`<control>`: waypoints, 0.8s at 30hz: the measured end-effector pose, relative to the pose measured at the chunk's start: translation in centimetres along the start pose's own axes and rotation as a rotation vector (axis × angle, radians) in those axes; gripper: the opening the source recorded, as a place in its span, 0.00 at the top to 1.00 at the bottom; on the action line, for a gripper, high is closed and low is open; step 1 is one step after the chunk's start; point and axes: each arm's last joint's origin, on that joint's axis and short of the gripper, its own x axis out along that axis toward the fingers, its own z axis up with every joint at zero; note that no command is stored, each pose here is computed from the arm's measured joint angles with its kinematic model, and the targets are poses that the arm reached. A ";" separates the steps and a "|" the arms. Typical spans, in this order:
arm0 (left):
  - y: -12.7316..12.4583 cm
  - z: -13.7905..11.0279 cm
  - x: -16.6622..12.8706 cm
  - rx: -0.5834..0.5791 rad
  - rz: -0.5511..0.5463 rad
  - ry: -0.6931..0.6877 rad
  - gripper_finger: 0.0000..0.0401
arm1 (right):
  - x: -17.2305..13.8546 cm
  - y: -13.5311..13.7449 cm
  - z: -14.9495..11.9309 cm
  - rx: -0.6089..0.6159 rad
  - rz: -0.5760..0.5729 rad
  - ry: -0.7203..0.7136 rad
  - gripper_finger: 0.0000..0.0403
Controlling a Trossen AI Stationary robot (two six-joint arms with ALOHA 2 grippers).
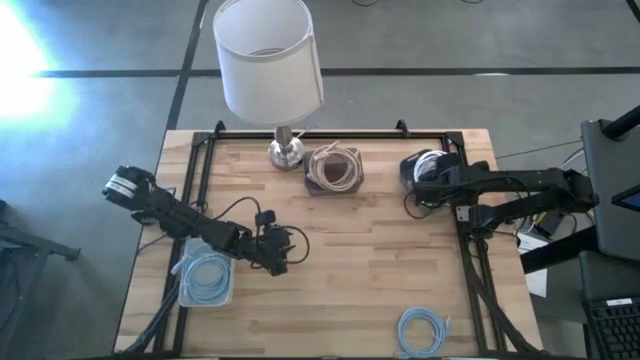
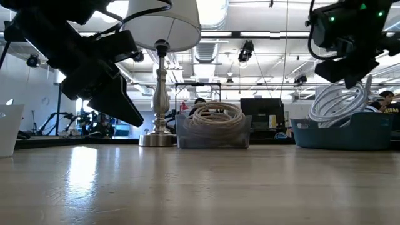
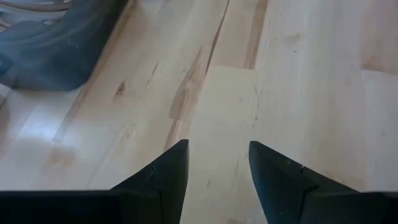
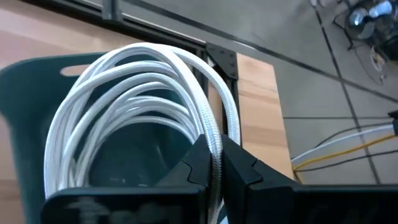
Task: Sort HDMI cables
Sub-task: Put the white HDMI cable into the blue bin
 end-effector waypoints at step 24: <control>0.0 0.1 0.0 -0.009 0.021 -0.020 0.57 | 1.5 -0.3 -1.3 0.008 0.032 0.044 0.73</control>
